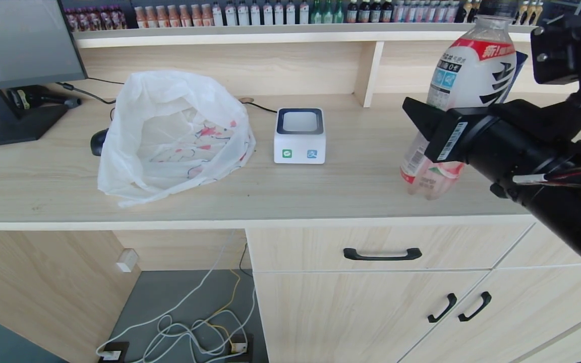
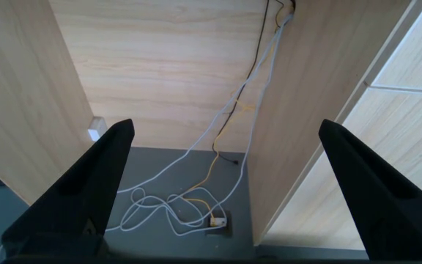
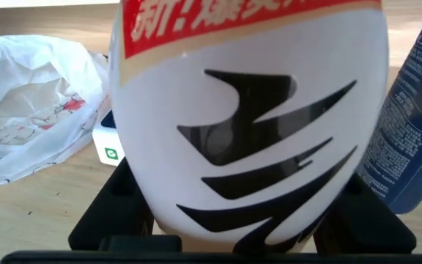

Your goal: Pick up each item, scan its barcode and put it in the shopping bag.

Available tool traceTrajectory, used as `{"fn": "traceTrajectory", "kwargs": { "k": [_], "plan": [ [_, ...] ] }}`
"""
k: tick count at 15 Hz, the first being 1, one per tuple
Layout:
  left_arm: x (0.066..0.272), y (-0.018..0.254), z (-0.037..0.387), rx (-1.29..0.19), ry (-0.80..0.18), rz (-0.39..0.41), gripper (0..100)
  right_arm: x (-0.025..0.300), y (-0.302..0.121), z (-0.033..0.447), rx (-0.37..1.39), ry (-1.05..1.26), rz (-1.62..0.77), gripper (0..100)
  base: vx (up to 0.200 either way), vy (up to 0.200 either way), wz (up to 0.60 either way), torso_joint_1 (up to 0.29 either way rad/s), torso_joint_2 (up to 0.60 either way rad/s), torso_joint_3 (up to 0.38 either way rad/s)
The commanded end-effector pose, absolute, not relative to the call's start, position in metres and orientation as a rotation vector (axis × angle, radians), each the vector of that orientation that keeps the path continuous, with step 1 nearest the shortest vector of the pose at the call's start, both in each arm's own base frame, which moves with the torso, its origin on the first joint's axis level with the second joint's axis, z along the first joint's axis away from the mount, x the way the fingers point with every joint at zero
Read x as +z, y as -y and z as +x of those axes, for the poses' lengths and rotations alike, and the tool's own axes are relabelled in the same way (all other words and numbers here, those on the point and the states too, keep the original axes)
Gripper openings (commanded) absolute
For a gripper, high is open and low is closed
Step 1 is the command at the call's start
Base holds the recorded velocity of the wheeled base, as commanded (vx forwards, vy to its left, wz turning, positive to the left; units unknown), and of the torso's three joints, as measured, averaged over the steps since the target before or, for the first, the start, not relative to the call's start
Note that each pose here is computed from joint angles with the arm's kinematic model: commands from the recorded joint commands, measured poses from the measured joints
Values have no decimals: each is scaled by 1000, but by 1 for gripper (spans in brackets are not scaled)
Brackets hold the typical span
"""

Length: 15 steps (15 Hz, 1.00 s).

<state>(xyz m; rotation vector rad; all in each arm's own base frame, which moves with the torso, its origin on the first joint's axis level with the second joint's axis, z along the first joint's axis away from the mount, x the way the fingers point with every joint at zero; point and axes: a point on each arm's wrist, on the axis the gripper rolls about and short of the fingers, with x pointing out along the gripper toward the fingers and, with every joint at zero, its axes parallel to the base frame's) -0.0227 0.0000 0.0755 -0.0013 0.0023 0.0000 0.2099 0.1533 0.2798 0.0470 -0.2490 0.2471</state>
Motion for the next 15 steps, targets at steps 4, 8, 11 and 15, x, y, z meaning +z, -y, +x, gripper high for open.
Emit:
{"fn": "traceTrajectory", "kwargs": {
  "k": [4, 8, 11, 15],
  "plan": [
    [75, 0, -23, 0, -3, -2, 100, 272, -129, 176, 253, 262, 60, 0, 0, 0, 0, 0, 0, 0],
    [76, 0, -23, 0, -2, -2, 100, 268, -118, 163, 254, 264, 59, 0, 0, 0, 0, 0, 0, 0],
    [76, 0, -23, 0, -2, -2, 100, 261, -110, 153, 255, 254, 53, 0, 0, 0, 0, 0, 0, 0],
    [75, 0, -23, 0, -3, -2, 100, 256, -106, 147, 257, 249, 50, 0, 0, 0, 0, 0, 0, 0]
  ]
}}
